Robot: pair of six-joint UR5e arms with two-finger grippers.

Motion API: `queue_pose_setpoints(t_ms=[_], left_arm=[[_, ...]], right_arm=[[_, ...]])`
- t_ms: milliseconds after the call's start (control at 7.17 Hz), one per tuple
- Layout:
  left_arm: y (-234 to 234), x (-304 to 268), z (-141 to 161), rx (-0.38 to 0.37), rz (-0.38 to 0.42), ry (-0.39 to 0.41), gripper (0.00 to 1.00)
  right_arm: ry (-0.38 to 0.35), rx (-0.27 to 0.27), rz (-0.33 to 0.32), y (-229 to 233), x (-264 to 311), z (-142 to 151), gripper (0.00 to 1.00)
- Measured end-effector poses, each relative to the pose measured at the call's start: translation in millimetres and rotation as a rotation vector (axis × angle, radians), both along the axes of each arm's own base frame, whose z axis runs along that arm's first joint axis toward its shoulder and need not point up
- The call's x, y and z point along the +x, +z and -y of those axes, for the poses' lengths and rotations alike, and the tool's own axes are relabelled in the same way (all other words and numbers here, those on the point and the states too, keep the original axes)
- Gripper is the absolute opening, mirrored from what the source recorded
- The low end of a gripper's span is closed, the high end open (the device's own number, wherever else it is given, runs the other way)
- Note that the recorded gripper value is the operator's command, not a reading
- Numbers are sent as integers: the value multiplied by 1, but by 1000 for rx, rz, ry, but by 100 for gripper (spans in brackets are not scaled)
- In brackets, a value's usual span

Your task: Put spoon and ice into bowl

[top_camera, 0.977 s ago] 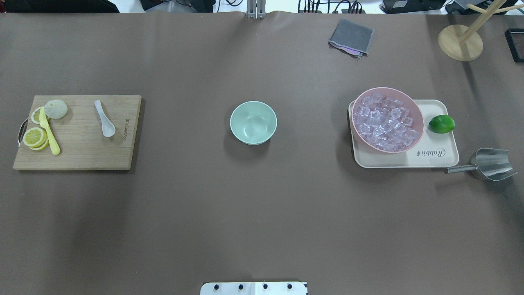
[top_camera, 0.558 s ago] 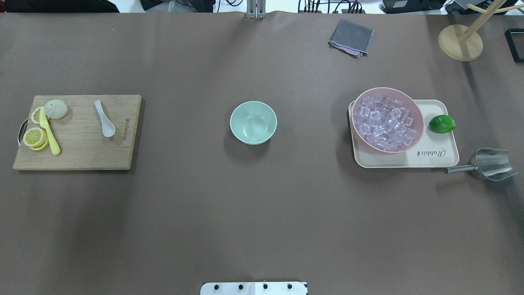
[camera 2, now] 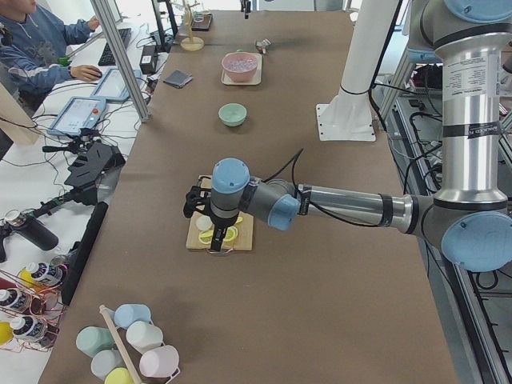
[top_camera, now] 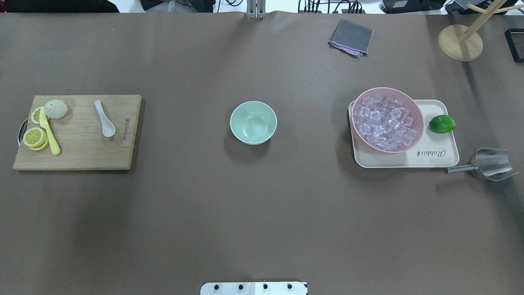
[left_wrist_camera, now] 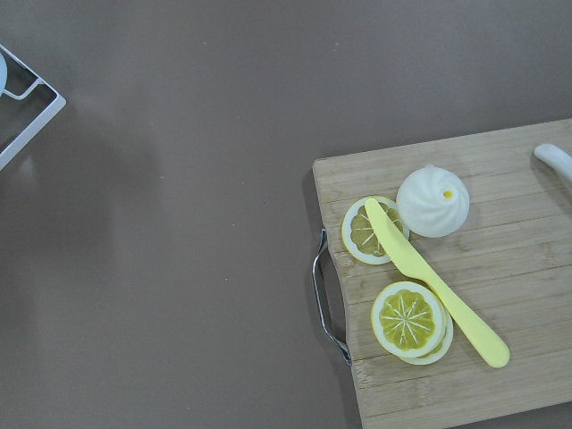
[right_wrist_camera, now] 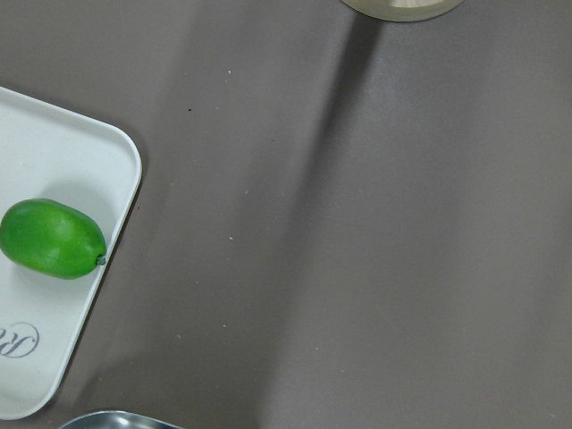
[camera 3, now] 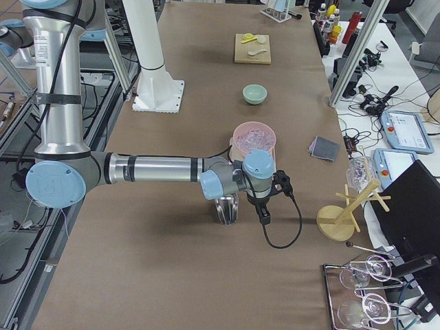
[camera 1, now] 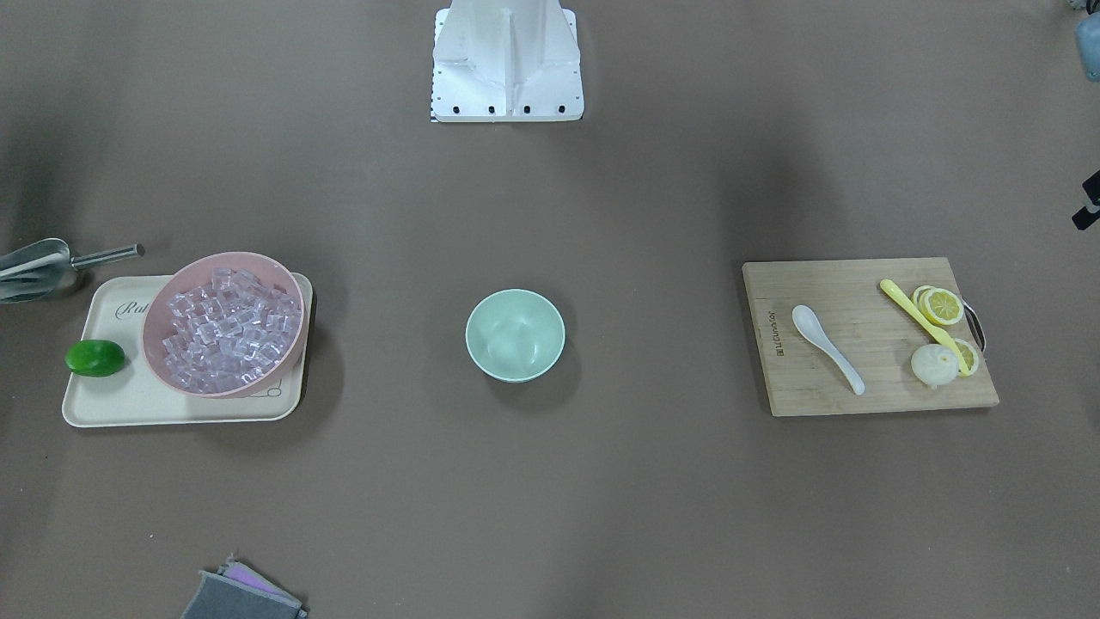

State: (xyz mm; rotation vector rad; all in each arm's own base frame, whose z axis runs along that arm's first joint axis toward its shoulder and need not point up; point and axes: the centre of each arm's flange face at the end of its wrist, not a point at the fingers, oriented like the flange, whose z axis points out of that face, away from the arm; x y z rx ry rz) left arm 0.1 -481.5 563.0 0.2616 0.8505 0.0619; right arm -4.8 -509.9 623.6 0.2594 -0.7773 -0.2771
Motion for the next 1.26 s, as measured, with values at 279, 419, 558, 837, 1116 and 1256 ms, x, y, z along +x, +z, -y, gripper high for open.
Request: queue_pose_setpoints(t_ms=[279,419,558,837,1116,1256], left_arm=[[-30,36,22,-13,-28,7,97],[-50,59,34,-70,-61,-27,97],[-68,87,45,-137,-92,-57,97],[-102,161,68,-219,-83,-117,97],[-104,223,83,-251,-36,-125,97],[-98,250,92,-266,-10,-119,93]], right_arm=[[-13,11,37,-11,-4,6,100],[-5,16,54,-24,-8,14,100],[26,1,73,-43,-15,22,100],[105,-57,117,-90,-42,29,100],[133,-87,153,-127,-69,33,100],[141,-106,169,-143,-86,35,100]])
